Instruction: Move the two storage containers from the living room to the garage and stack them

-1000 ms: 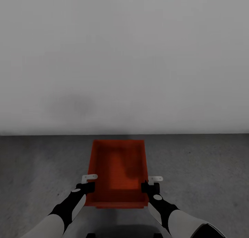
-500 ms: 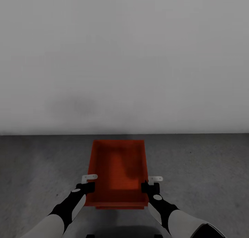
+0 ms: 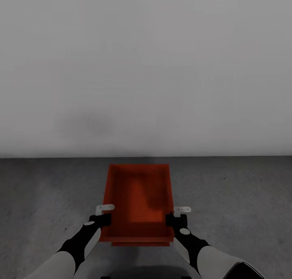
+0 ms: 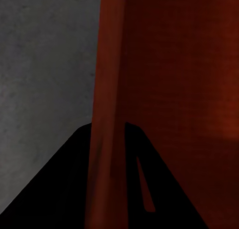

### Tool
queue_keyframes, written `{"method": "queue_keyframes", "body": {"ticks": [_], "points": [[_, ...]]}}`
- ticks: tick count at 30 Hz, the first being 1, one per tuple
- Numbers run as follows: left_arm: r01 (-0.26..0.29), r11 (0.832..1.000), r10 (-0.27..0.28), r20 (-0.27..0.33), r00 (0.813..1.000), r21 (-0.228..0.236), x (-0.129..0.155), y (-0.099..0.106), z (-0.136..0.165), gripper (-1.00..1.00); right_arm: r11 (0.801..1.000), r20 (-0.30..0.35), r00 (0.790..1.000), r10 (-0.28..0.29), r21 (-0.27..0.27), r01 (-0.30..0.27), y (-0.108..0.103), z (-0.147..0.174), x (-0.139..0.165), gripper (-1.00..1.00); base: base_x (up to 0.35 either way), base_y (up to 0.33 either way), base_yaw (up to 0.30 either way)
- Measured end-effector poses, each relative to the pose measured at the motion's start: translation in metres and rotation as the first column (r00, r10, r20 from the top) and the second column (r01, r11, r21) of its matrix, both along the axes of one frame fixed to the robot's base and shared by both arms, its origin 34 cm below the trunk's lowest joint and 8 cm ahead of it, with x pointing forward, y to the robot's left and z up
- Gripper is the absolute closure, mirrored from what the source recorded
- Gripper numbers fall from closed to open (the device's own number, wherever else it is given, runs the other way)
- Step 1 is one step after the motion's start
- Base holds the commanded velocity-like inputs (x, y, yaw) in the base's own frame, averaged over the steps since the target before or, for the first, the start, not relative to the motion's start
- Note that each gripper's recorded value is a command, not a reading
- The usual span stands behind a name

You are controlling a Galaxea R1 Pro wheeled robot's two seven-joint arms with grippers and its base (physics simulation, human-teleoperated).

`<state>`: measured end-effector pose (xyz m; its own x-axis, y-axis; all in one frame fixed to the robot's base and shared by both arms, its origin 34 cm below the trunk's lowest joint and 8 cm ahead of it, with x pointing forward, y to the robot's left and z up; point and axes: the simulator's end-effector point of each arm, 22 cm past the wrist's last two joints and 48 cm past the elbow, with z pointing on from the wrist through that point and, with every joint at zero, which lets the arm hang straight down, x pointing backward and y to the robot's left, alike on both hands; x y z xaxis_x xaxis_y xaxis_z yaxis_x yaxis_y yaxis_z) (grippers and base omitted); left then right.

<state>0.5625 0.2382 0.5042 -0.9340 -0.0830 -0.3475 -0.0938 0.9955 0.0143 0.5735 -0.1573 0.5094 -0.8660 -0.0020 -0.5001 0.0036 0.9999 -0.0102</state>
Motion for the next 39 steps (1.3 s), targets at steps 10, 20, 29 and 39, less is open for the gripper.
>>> {"method": "queue_keyframes", "body": {"ticks": [10, 20, 29, 39], "points": [[0.000, 1.000, 0.000, 0.001, 1.000, 0.000, 0.0011, 0.0001, -0.0066, 1.00, 1.000, 0.001, 1.000, 0.000, 0.000, 0.000, 0.0001, -0.0066, 0.0011, 1.00, 0.000, 0.000, 0.000], [0.000, 1.000, 0.000, 0.002, 1.000, 0.000, 0.0014, 0.0001, -0.0065, 1.00, 1.000, 0.002, 1.000, 0.000, 0.000, 0.000, 0.0001, -0.0065, 0.0013, 1.00, 0.000, 0.000, 0.000], [0.000, 1.000, 0.000, 0.002, 1.000, 0.000, 0.0014, 0.0001, -0.0064, 1.00, 1.000, 0.002, 1.000, 0.000, 0.000, 0.000, 0.0001, -0.0065, 0.0014, 1.00, 0.000, 0.000, 0.000], [0.000, 1.000, 0.000, 0.000, 1.000, 0.000, 0.0008, 0.0000, -0.0067, 1.00, 1.000, 0.000, 1.000, 0.000, 0.000, 0.000, 0.0000, -0.0067, 0.0008, 1.00, 0.000, 0.000, 0.000]]}}
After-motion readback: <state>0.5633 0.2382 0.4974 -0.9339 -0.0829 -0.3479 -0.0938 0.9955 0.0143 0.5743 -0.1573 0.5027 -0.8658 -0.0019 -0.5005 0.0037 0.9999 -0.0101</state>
